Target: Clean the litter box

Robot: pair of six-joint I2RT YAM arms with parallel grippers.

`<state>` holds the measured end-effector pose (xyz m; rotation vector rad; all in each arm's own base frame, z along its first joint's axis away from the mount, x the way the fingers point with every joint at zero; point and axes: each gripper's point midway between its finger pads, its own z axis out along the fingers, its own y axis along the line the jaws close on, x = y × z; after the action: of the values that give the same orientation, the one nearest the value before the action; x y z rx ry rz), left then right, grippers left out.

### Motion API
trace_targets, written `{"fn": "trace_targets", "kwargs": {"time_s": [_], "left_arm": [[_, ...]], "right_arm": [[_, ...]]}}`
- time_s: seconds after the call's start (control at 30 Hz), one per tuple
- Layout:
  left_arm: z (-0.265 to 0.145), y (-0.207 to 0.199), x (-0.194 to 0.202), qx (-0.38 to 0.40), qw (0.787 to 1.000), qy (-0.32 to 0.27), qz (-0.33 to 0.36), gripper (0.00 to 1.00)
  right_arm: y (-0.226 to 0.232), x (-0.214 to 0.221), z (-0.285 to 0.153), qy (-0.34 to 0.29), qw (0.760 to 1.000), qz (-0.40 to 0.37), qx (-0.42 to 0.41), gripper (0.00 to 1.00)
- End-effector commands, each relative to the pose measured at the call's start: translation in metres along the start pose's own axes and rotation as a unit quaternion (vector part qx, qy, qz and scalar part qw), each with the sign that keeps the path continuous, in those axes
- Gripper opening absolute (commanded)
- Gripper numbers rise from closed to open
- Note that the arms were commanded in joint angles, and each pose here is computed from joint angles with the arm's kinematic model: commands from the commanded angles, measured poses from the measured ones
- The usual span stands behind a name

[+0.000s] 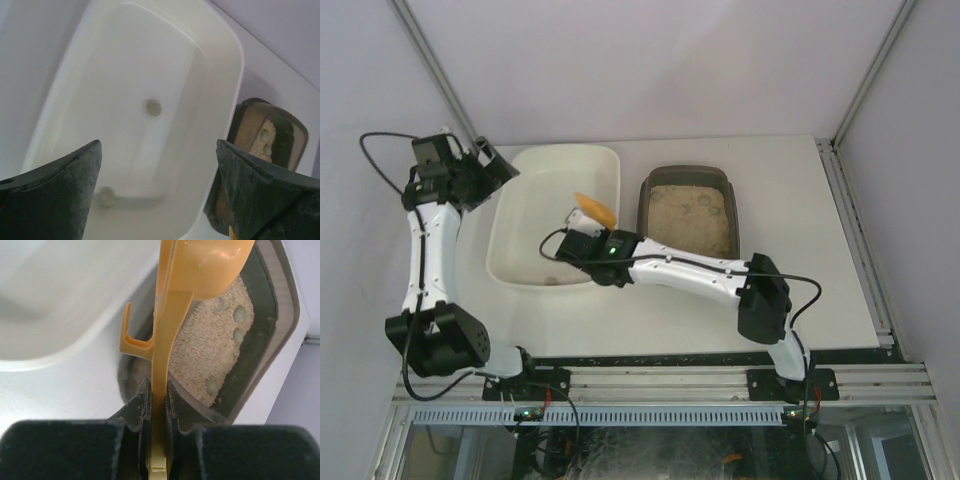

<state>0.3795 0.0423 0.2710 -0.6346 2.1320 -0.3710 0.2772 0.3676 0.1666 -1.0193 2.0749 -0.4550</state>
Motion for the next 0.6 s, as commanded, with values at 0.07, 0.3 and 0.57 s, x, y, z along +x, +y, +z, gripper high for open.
{"fn": "trace_targets", "kwargs": {"time_s": [0.07,0.3,0.57], "left_arm": [[0.028,-0.119,0.008,0.102,0.994,0.028,-0.011,1.00],[0.065,-0.236,0.091,0.200,0.976,0.087,0.026,1.00],[0.060,-0.278,0.163,0.236,0.954,0.186,-0.009,1.00]], "right_arm": [[-0.113,0.041,-0.026,0.052,0.989,0.135,0.024,0.00],[-0.141,0.116,0.012,0.187,0.949,0.252,-0.027,0.00],[-0.142,0.157,0.054,0.265,0.928,0.259,-0.013,0.00]]}}
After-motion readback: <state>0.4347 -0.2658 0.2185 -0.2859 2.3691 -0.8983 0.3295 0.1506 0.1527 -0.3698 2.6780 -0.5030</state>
